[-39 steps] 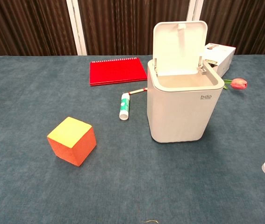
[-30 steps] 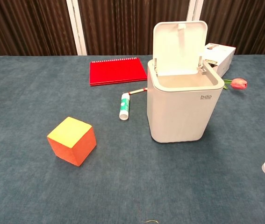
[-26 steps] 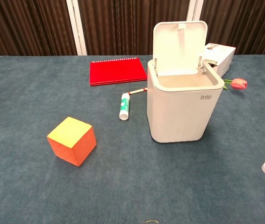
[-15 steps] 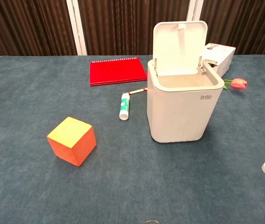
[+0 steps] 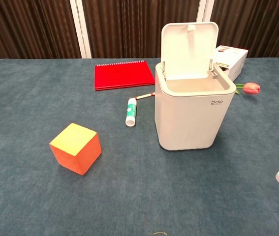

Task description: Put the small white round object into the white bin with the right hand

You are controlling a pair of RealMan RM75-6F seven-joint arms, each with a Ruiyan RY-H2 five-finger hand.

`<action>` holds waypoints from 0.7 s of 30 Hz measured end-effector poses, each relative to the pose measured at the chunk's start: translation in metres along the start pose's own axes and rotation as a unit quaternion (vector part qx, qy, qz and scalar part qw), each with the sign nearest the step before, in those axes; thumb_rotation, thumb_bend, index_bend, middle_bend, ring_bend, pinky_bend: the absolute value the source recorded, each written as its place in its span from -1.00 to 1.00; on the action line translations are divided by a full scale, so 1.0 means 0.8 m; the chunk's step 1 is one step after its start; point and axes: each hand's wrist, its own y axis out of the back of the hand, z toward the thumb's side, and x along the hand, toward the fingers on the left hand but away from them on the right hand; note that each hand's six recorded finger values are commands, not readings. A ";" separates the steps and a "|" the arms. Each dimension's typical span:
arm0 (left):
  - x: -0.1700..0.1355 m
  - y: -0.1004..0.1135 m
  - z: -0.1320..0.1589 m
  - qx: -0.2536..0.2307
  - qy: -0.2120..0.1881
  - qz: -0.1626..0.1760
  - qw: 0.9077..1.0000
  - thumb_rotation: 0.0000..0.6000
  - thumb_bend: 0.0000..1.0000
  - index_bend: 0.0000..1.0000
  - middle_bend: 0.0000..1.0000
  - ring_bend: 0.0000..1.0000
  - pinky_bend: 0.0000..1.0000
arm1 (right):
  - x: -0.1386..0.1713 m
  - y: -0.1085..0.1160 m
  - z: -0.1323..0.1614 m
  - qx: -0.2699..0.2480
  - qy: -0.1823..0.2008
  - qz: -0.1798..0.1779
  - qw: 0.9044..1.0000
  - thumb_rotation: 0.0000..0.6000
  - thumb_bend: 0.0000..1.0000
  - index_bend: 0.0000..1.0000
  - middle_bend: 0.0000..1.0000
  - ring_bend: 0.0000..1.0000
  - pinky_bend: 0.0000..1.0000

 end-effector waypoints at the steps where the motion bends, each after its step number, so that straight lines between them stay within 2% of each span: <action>1: 0.000 0.000 0.000 0.000 0.000 0.000 1.000 1.00 -0.18 -0.80 -0.79 -0.66 -0.36 | -0.005 -0.004 0.004 0.001 0.007 0.015 1.000 1.00 -0.78 -0.08 0.51 0.73 1.00; 5: 0.000 0.001 -0.002 -0.002 0.002 0.000 1.000 1.00 -0.18 -0.80 -0.79 -0.66 -0.36 | -0.023 -0.015 0.016 0.001 0.024 0.046 0.999 1.00 -0.72 -0.06 0.51 0.73 1.00; 9: 0.001 0.001 -0.003 -0.005 0.004 0.000 1.000 1.00 -0.18 -0.79 -0.79 -0.66 -0.36 | -0.031 -0.024 0.022 -0.005 0.031 0.057 0.998 1.00 -0.62 -0.02 0.51 0.74 1.00; 13: 0.001 0.002 -0.007 -0.009 0.008 -0.001 1.000 1.00 -0.18 -0.79 -0.78 -0.66 -0.36 | -0.046 -0.046 0.032 -0.015 0.047 0.079 0.996 1.00 -0.54 0.03 0.52 0.75 1.00; 21: 0.001 0.004 -0.010 -0.014 0.012 0.001 1.000 1.00 -0.18 -0.77 -0.78 -0.66 -0.36 | -0.065 -0.070 0.042 -0.017 0.067 0.095 0.993 1.00 -0.43 0.07 0.52 0.75 1.00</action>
